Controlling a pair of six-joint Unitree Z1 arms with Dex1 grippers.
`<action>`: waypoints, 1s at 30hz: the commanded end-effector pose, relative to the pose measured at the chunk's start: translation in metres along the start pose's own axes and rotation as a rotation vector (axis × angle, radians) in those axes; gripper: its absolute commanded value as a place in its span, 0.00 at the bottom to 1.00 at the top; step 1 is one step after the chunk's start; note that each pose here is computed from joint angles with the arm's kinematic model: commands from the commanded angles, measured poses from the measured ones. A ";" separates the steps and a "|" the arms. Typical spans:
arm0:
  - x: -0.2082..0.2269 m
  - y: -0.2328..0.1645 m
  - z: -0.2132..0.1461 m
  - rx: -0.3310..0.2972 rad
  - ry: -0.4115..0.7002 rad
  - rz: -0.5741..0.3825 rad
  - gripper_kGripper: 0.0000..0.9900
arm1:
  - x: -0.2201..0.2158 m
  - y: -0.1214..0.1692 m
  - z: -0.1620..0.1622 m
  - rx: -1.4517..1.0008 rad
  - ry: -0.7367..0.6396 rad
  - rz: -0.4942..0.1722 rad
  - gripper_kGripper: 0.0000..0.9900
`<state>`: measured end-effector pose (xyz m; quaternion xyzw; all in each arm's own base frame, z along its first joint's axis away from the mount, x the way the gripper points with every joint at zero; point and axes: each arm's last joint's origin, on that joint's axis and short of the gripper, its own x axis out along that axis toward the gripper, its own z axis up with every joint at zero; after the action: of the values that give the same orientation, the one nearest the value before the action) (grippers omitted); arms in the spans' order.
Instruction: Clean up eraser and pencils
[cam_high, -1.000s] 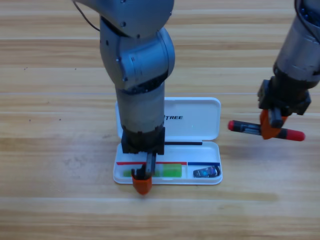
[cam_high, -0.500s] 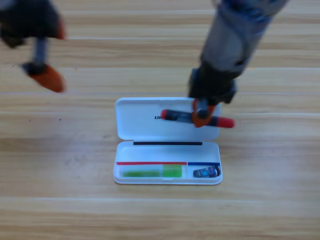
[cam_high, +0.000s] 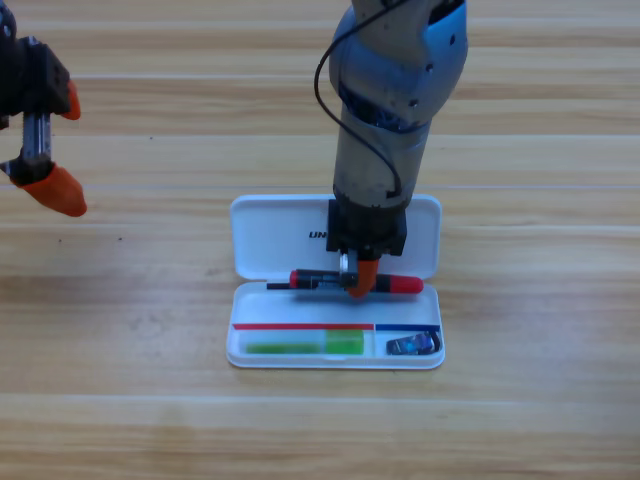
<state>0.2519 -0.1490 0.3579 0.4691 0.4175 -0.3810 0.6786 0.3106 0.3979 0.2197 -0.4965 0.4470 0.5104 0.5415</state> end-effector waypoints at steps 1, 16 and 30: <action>0.013 0.001 -0.005 -0.012 0.026 -0.027 0.99 | 0.026 0.010 0.008 0.007 0.049 0.034 0.74; 0.014 0.007 -0.004 -0.023 0.008 0.004 0.99 | -0.135 0.067 -0.023 -0.032 -0.281 0.063 1.00; 0.043 0.097 -0.020 -0.070 -0.211 0.028 0.57 | -0.207 0.137 -0.116 0.041 -0.644 0.046 1.00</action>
<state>0.2911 -0.1385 0.3718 0.4471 0.3292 -0.3845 0.7375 0.1800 0.2774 0.3942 -0.3136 0.2962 0.6246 0.6510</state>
